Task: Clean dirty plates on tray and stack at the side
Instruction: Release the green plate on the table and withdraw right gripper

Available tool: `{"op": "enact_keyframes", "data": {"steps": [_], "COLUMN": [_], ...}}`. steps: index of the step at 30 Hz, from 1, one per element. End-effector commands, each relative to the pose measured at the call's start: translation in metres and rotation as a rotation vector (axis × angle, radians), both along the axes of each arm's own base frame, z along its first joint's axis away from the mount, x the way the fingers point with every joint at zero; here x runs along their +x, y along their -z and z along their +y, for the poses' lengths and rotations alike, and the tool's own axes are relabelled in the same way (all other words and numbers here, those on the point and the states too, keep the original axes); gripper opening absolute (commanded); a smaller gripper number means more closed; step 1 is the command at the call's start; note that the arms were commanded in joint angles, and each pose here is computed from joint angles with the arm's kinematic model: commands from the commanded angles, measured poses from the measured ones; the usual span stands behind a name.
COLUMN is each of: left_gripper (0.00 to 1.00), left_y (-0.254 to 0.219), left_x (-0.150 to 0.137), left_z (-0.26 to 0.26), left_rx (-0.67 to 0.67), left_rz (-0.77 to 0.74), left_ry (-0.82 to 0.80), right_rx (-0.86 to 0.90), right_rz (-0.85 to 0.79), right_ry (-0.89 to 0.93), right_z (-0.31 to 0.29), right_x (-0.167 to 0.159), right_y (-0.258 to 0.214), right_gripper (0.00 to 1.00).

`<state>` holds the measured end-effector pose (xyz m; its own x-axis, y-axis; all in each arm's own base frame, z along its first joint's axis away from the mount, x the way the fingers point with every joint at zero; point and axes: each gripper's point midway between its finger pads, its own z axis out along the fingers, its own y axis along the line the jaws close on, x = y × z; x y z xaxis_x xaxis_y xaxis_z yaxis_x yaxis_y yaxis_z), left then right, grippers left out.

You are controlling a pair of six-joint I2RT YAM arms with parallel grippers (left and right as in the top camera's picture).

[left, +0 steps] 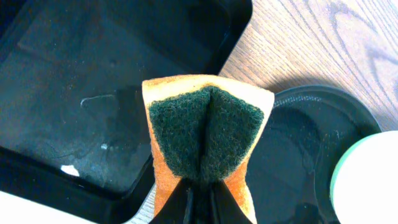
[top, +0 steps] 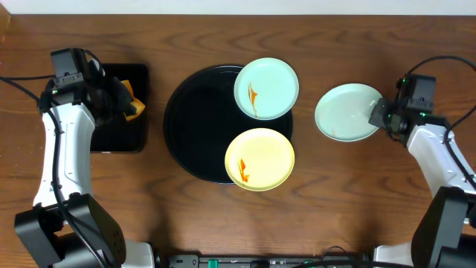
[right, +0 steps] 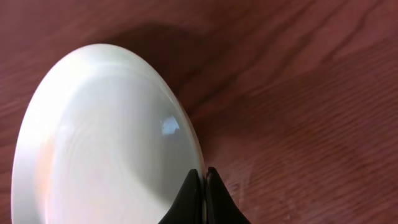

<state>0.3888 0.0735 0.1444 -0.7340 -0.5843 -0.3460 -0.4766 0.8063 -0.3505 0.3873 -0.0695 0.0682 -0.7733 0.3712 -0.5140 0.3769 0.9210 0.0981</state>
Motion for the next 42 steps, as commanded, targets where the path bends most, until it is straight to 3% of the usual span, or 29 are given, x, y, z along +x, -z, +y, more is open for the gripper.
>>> {"op": "enact_keyframes", "data": {"steps": [1,6,8,11,13,17,23,27,42], "left_gripper": [0.07,0.07,0.07,0.08,0.07,0.07,0.08,0.08,0.07], "left_y": [-0.001,-0.001,-0.001,-0.001,-0.001,-0.001,-0.001,-0.001,-0.001], "left_x": [0.002,0.002,0.002,0.002,0.002,0.002,0.002,0.002,0.002], "left_z": [0.004,0.004,0.004,0.004,0.004,0.004,0.004,0.004,0.004], "left_rx": [0.022,0.021,0.022,0.022,0.022,0.022,0.022,0.022,0.034], "left_rz": [-0.001,0.0,-0.001,0.0,-0.001,-0.001,0.0,0.0,-0.003], "left_ry": [0.009,0.009,0.009,0.009,0.009,0.009,0.009,0.01,0.033], "right_rx": [-0.009,0.0,0.001,0.011,0.038,0.123,0.318,0.38,0.248], "right_rz": [0.031,0.076,0.081,0.068,0.054,0.038,0.066,0.189,0.577], "right_ry": [-0.008,-0.007,-0.006,0.011,0.017,-0.027,-0.141,-0.194,-0.393], "right_z": [-0.003,-0.003,-0.003,-0.005,-0.003,0.011,0.061,0.098,0.197], "right_x": [-0.004,-0.005,-0.006,-0.004,-0.001,0.004,-0.008,-0.039,-0.121], "right_y": [0.017,0.038,0.04,0.035,0.027,-0.003,-0.053,-0.05,0.0], "right_gripper": [0.01,0.02,0.08,0.36,0.49,0.6,0.59,0.55,0.55]}}
